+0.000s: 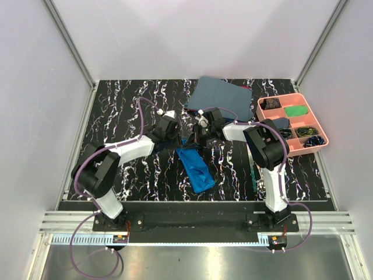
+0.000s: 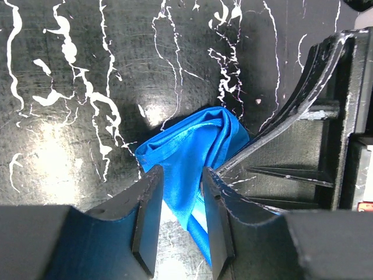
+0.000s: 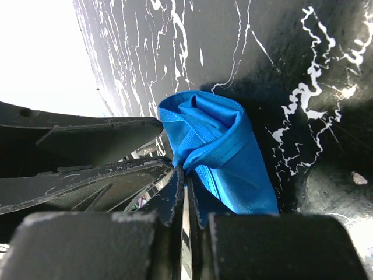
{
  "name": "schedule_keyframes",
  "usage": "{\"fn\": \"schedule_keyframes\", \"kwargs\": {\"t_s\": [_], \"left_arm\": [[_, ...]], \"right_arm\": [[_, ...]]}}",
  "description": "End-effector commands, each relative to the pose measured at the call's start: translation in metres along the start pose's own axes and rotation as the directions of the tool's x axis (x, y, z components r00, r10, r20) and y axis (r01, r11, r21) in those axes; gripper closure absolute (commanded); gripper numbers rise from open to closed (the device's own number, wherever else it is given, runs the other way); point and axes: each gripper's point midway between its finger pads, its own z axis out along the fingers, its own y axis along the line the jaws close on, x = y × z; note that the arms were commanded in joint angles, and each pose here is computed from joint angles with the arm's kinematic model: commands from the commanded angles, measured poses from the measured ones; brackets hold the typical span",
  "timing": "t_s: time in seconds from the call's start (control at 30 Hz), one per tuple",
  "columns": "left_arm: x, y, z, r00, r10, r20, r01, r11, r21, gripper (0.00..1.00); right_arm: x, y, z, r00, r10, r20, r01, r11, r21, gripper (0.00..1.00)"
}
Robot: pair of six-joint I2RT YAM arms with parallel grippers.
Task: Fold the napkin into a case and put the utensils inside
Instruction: Stuff the top corner of the smaller-rectangle-folded napkin at the center of the board.
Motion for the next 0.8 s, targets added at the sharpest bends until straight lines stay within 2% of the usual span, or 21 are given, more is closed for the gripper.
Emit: {"fn": "schedule_keyframes", "kwargs": {"t_s": [0.0, 0.4, 0.47, 0.53, 0.63, 0.67, 0.7, 0.77], "left_arm": [[-0.006, -0.012, -0.003, 0.999, 0.027, 0.034, -0.029, 0.999, 0.042, 0.64], [0.009, -0.005, 0.017, 0.998, 0.044, -0.033, -0.044, 0.999, -0.008, 0.74], [0.01, -0.009, 0.018, 0.999, 0.047, -0.025, -0.046, 0.999, 0.022, 0.73], [0.01, -0.013, 0.019, 0.999, 0.043, -0.023, -0.042, 0.998, 0.042, 0.68], [0.013, -0.016, 0.023, 0.998, 0.044, -0.045, -0.042, 0.998, 0.055, 0.67], [0.013, -0.018, 0.025, 0.998, 0.046, -0.051, -0.043, 0.997, 0.06, 0.71], [0.015, -0.017, 0.027, 0.997, 0.048, -0.058, -0.045, 0.997, 0.06, 0.83], [0.013, -0.018, 0.026, 0.997, 0.056, -0.055, -0.053, 0.997, 0.06, 0.94]], "right_arm": [[-0.007, 0.019, -0.01, 0.997, -0.077, 0.031, 0.077, 0.997, -0.017, 1.0], [-0.004, 0.015, -0.011, 0.997, -0.073, 0.032, 0.073, 0.997, -0.002, 1.0], [-0.003, 0.015, -0.011, 0.997, -0.072, 0.026, 0.073, 0.997, -0.006, 1.0], [-0.002, 0.011, -0.01, 0.997, -0.071, 0.023, 0.071, 0.998, 0.001, 1.0], [-0.001, 0.004, -0.008, 0.998, -0.057, 0.02, 0.057, 0.998, 0.015, 1.0], [-0.001, 0.004, -0.008, 0.998, -0.057, 0.021, 0.056, 0.998, 0.016, 1.0], [-0.001, 0.002, -0.007, 0.998, -0.056, 0.022, 0.056, 0.998, 0.02, 1.0], [-0.001, 0.003, -0.007, 0.998, -0.059, 0.016, 0.059, 0.998, 0.015, 1.0]]}}
